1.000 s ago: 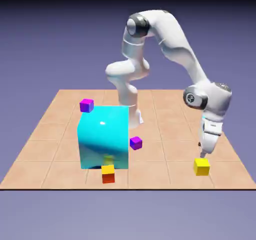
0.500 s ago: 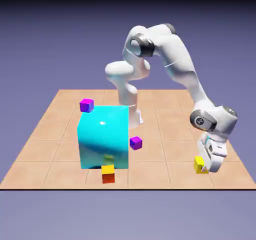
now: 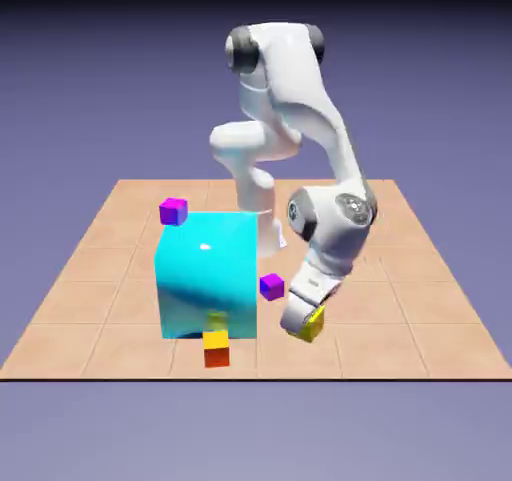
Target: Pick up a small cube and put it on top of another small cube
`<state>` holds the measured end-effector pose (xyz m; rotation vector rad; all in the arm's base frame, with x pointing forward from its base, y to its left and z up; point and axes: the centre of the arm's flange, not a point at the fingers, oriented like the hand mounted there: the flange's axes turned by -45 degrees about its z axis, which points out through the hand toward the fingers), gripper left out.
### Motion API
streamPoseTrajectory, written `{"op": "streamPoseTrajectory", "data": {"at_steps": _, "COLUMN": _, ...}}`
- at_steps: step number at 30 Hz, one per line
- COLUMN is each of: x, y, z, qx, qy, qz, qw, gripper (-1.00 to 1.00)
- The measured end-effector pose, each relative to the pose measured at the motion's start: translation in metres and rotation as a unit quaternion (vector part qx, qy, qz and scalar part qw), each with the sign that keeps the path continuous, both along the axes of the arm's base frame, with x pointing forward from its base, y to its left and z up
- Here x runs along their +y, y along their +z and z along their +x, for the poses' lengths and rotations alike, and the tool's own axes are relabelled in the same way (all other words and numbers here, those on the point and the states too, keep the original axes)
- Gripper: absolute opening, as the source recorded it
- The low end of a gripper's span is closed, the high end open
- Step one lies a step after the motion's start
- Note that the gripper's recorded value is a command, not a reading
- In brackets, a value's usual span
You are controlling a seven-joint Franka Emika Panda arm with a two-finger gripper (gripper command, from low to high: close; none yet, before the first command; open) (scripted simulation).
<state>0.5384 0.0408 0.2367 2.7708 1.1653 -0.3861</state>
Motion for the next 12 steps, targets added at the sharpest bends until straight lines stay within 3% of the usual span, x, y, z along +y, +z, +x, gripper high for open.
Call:
{"op": "streamPoseTrajectory", "data": {"at_steps": 4, "x": -0.106, "y": 0.013, "z": -0.015, "qx": -0.001, "qy": -0.127, "qz": 0.005, "qw": 0.992, "gripper": -1.00}}
{"op": "streamPoseTrajectory", "data": {"at_steps": 8, "x": -0.112, "y": -0.040, "z": -0.024, "qx": -0.002, "qy": -0.127, "qz": 0.005, "qw": 0.992, "gripper": -1.00}}
{"op": "streamPoseTrajectory", "data": {"at_steps": 9, "x": -0.113, "y": -0.055, "z": -0.027, "qx": -0.002, "qy": -0.126, "qz": 0.005, "qw": 0.992, "gripper": 1.00}}
{"op": "streamPoseTrajectory", "data": {"at_steps": 12, "x": -0.112, "y": -0.037, "z": -0.023, "qx": -0.002, "qy": -0.126, "qz": 0.004, "qw": 0.992, "gripper": 1.00}}
